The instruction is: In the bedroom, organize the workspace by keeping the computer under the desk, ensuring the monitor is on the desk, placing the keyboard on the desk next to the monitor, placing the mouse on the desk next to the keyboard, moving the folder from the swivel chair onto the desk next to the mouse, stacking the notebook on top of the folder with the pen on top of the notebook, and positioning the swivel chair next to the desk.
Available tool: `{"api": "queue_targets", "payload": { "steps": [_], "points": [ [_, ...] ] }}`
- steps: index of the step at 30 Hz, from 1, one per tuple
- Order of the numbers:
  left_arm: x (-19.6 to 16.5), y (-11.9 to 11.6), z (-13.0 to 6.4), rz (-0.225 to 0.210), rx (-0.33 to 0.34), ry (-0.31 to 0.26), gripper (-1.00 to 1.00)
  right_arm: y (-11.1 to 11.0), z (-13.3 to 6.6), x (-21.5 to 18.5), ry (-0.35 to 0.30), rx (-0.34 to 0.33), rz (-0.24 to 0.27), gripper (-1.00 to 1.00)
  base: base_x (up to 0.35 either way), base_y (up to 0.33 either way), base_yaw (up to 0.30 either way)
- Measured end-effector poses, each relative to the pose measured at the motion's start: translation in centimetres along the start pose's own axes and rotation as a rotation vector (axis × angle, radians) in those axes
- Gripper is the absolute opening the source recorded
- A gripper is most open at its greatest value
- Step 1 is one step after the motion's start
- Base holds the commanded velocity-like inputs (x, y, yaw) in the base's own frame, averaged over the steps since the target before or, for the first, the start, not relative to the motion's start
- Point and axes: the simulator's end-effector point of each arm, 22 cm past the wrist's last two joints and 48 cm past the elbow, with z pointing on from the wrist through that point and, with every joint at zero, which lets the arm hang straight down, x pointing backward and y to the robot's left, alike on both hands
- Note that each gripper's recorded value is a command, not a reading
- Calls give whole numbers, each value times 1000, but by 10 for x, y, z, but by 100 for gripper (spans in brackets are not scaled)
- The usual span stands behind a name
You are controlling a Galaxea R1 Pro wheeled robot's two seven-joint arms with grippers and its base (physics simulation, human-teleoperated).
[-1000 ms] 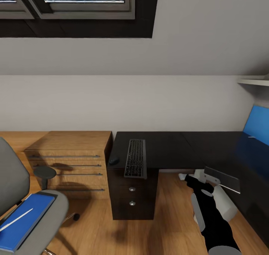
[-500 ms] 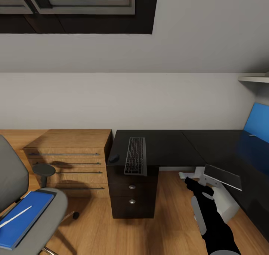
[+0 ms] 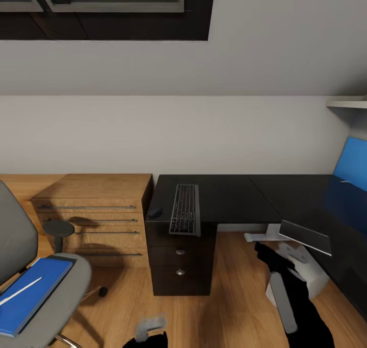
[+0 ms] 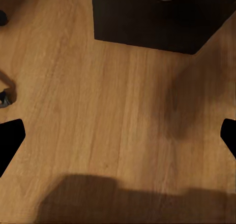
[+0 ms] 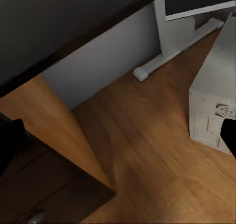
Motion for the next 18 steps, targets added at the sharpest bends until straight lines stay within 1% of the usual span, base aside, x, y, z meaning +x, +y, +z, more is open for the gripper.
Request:
{"api": "queue_targets", "payload": {
  "steps": [1,3,4,8,10,11,12,13,14,15,18],
  "points": [
    [-6,-10,-5,-9,24,12,100,1,-1,4,11,-13,29,100,0,0,0],
    [-13,-14,-8,-11,39,14,100,2,0,10,25,-30,65,100,0,0,0],
    [-21,-17,-11,-15,50,7,100,4,0,15,39,-45,100,100,0,0,0],
    [-29,-20,-12,-22,68,-6,100,7,1,27,66,-75,169,100,0,0,0],
    [-29,-19,-11,-25,70,-6,100,6,3,31,73,-81,184,100,0,0,0],
    [-23,-14,-6,-32,58,9,100,4,4,36,83,-81,201,100,0,0,0],
    [-17,-11,-3,-31,53,19,100,2,5,37,85,-80,205,100,0,0,0],
    [-4,-8,3,-24,42,45,100,-1,6,40,87,-77,210,100,0,0,0],
    [4,-6,7,-20,36,58,100,-2,7,42,89,-75,212,100,0,0,0],
    [21,-2,14,-13,22,88,100,-10,13,59,113,-57,220,100,0,0,0],
    [27,-1,18,-10,20,92,100,-19,21,76,116,-42,230,100,0,0,0]
  ]
}}
